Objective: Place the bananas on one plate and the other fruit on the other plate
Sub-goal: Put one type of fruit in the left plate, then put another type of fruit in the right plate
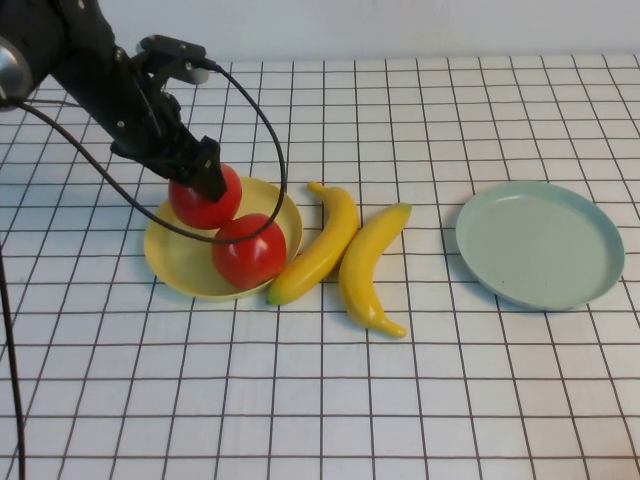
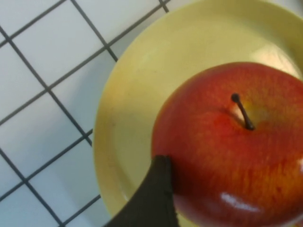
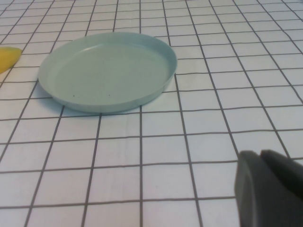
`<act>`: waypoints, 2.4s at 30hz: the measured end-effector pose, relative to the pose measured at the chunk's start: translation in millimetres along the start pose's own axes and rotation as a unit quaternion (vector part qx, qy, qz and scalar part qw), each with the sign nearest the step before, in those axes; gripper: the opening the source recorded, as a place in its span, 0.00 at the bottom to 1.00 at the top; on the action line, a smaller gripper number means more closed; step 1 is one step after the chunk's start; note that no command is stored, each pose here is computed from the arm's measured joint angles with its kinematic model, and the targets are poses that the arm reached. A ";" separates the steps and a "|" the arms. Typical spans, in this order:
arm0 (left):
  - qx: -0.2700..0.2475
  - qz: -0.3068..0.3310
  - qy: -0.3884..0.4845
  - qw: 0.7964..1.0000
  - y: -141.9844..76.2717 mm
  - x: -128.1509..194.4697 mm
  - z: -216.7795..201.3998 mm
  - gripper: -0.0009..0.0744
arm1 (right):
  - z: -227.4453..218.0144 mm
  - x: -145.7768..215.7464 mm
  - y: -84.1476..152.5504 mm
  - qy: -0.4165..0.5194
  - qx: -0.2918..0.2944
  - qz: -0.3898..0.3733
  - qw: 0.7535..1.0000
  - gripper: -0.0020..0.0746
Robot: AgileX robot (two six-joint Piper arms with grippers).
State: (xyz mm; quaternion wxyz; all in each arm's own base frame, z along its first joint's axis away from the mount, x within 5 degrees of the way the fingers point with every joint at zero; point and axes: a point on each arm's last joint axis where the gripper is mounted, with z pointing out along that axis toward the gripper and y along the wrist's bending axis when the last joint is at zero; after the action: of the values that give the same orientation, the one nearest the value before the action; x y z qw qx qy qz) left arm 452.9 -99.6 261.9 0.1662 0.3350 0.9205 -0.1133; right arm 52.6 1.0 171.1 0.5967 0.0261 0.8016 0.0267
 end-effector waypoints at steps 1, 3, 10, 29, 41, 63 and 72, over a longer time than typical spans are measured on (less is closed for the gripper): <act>0.007 -0.010 -0.007 1.000 2.6 0.9 -1.3 0.90 | 0.0 0.0 0.0 0.000 0.000 0.000 1.000 0.01; 0.024 -0.030 -0.023 0.999 8.1 2.6 -4.4 0.90 | 0.0 0.0 0.0 0.000 0.000 0.000 1.000 0.01; 0.020 -0.038 -0.037 0.998 14.1 5.4 -16.5 0.90 | 0.0 0.0 0.0 0.000 0.000 0.000 1.000 0.01; -0.023 0.037 -0.183 0.982 -92.6 68.2 -162.8 0.89 | 0.0 0.0 0.0 0.000 0.000 0.000 1.000 0.01; -0.107 -0.098 -0.373 0.916 -158.2 194.4 -176.6 0.06 | 0.0 0.0 0.0 0.000 0.000 0.000 1.000 0.01; -0.275 -0.098 -0.488 0.823 -201.4 331.0 -161.7 0.01 | 0.0 0.0 0.0 0.000 0.000 0.000 1.000 0.01; -0.298 -0.115 -0.450 0.834 -188.1 366.1 -84.4 0.01 | 0.0 0.0 0.0 0.000 0.000 0.000 1.000 0.01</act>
State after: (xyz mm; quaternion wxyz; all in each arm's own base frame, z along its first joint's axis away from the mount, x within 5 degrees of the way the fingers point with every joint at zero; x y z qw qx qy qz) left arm 46.7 -1.7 218.1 0.6393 0.0731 0.7654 0.0096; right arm 52.6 1.0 171.1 0.5967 0.0261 0.8016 0.0267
